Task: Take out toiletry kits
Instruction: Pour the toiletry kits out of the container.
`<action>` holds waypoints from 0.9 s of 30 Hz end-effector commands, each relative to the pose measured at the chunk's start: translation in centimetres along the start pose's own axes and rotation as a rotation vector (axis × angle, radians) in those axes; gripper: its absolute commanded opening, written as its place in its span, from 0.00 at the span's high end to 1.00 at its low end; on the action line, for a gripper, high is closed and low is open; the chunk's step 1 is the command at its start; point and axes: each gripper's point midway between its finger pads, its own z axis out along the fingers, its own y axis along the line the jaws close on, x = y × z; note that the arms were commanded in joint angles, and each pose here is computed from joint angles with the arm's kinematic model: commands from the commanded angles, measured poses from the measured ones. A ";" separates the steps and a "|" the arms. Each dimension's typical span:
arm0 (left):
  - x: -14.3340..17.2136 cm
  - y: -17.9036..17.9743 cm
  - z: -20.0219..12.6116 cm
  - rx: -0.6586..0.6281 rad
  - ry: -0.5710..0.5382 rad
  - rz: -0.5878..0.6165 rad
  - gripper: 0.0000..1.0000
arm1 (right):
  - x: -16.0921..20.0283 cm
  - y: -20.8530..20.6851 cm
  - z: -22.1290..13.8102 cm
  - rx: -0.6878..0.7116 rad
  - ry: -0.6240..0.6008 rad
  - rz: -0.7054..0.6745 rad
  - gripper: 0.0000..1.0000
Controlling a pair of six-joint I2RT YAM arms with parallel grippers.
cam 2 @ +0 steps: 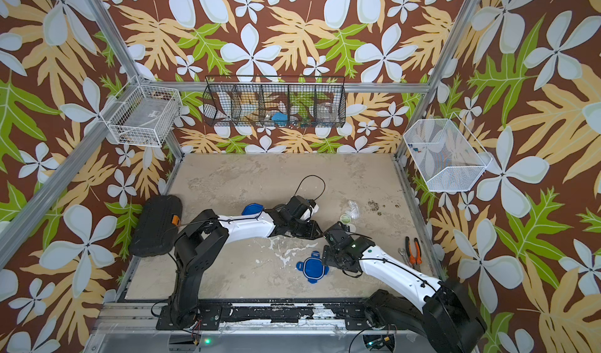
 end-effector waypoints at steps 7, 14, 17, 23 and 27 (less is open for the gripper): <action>-1.8 -2.2 -2.6 0.016 -0.054 0.029 0.70 | 0.5 -1.3 0.4 0.064 0.000 -0.012 0.32; -3.8 -4.2 -6.3 0.012 -0.131 0.078 0.68 | 0.5 -0.7 -2.3 0.053 0.042 -0.042 0.38; -4.7 -4.7 -8.8 0.008 -0.179 0.097 0.66 | 0.9 -0.4 -5.1 0.044 0.103 -0.099 0.38; -6.3 -5.3 -14.9 -0.008 -0.310 0.127 0.62 | 3.5 0.6 -7.6 -0.140 0.375 -0.052 0.45; -6.1 -5.0 -18.4 -0.027 -0.376 0.144 0.58 | 4.4 0.7 -6.5 -0.216 0.500 0.034 0.49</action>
